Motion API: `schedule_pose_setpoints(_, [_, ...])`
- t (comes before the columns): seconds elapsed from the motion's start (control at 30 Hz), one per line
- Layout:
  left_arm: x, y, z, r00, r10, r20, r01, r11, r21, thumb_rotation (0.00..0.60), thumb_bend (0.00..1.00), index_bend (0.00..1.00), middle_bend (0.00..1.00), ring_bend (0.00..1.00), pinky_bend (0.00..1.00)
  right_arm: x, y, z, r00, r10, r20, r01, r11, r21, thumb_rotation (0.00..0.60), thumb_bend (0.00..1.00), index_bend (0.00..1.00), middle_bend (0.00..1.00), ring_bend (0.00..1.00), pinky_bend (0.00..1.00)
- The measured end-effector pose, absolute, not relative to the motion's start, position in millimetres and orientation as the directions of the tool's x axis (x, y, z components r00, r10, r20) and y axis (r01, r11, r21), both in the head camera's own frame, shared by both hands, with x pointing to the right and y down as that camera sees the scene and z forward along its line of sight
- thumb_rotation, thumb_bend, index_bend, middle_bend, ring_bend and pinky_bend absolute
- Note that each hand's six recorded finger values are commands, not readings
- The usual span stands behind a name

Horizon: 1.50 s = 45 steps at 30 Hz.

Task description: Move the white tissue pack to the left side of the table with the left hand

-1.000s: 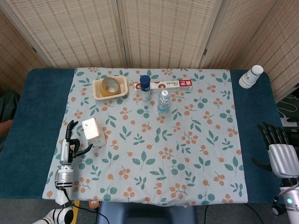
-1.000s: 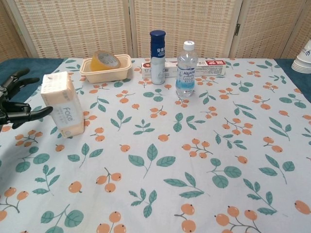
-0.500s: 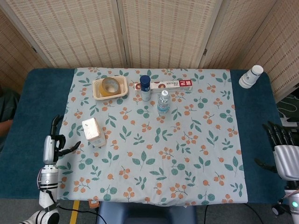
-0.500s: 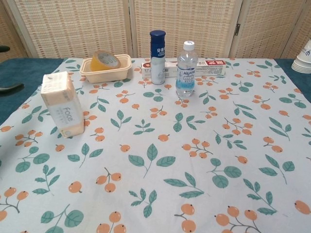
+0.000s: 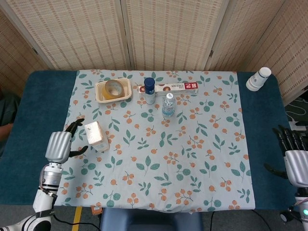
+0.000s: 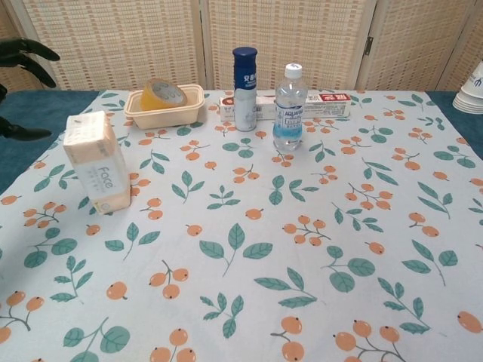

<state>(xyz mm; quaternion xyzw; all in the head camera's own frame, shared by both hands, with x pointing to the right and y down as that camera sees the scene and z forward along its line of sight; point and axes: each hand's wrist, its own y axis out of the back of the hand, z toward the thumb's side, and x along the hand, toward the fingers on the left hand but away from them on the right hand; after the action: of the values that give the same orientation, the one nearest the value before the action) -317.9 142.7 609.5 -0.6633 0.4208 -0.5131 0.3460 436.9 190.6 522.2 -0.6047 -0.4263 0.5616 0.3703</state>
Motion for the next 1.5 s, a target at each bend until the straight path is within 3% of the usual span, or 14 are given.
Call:
schedule_pose_setpoints(0.17, [-292.2,133.6,609.0,0.119,-0.853,0.509,0.055,-0.506,-0.861,0.600,0.17,0.14,0.24,0.87,0.92,440.3,189.1,519.1,-0.001,0.935,-0.354,0.103,-0.352,-0.930,0.600,0.09,0.01,0.00,0.00,0.00])
schedule_pose_setpoints(0.47, [-241.9,122.0,608.3,0.171,-0.758,0.630,0.218,-0.594,-0.774,0.600,0.17,0.09,0.20,0.86,0.91,441.0,188.0,521.3,-0.004,0.933,-0.360,0.100,-0.357,-0.929,0.600,0.09,0.01,0.00,0.00,0.00])
schedule_pose_setpoints(0.97, [-237.8,104.5,610.6,0.139,-0.758,0.637,0.268,-0.590,-0.761,0.600,0.17,0.07,0.14,0.85,0.90,442.4,186.8,524.6,-0.013,0.929,-0.370,0.100,-0.367,-0.925,0.600,0.09,0.01,0.00,0.00,0.00])
schedule_pose_setpoints(1.3, [-243.4,97.5,622.4,0.079,-0.704,0.706,0.143,-0.693,-0.707,0.600,0.17,0.06,0.13,0.85,0.90,442.2,185.9,529.0,-0.018,0.924,-0.382,0.092,-0.379,-0.921,0.600,0.09,0.01,0.00,0.00,0.00])
schedule_pose_setpoints(1.5, [-238.6,86.2,621.4,0.063,-0.697,0.715,0.104,-0.708,-0.699,0.600,0.17,0.06,0.13,0.85,0.90,444.0,184.4,529.0,-0.024,0.924,-0.381,0.096,-0.377,-0.921,0.600,0.09,0.01,0.00,0.00,0.00])
